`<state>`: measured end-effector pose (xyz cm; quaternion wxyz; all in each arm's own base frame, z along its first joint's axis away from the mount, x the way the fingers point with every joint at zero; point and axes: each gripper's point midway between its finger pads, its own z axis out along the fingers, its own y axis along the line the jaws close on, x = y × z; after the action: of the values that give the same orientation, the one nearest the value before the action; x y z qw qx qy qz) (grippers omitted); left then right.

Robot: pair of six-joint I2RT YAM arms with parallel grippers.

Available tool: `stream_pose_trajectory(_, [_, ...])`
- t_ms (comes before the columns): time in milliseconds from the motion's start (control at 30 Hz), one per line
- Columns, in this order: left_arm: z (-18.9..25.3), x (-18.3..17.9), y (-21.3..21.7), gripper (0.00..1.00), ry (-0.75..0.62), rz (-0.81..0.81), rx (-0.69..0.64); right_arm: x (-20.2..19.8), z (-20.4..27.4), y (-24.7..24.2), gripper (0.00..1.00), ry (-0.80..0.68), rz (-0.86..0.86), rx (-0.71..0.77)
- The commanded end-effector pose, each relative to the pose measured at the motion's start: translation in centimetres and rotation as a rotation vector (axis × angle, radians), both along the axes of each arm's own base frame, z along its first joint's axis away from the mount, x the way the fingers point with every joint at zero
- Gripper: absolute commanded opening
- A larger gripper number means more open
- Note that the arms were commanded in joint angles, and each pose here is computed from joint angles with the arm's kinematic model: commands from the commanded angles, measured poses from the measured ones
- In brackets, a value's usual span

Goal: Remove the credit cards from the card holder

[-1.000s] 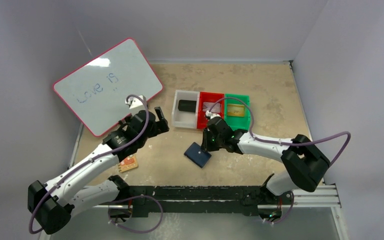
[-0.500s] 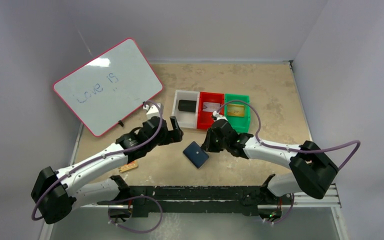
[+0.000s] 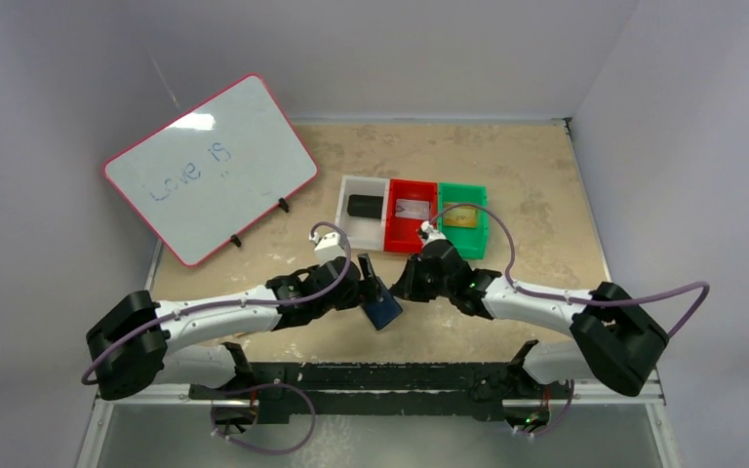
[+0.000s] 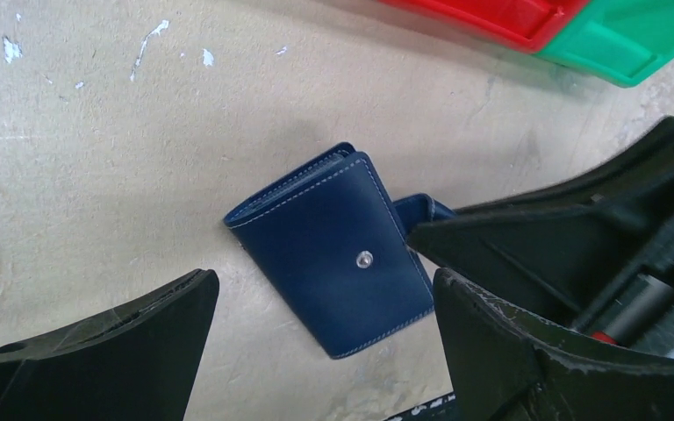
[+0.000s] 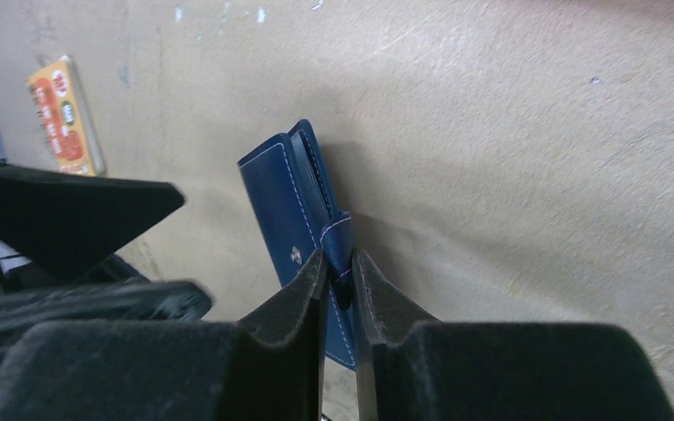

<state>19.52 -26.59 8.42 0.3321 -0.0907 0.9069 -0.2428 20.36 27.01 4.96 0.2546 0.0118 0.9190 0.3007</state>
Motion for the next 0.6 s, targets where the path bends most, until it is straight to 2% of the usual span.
stream_pose_trajectory(0, [1.5, 1.5, -1.6, 0.93, -0.041, 0.082, -0.074, -0.3, 3.4, 1.8, 0.16, -0.043, 0.021, 0.184])
stream_pose_trajectory(167, [1.3, 1.9, -1.3, 0.92, -0.058, 0.103, -0.058, -1.0, 5.0, 2.1, 0.14, -0.073, 0.037, 0.284])
stream_pose_trajectory(367, [2.0, 2.0, -2.6, 0.90, -0.072, 0.052, -0.094, -1.4, 5.3, 2.5, 0.11, -0.066, 0.068, 0.304])
stream_pose_trajectory(567, [0.6, 1.6, -2.1, 0.80, -0.038, 0.053, -0.047, -1.3, 5.2, 2.4, 0.10, -0.061, 0.054, 0.298])
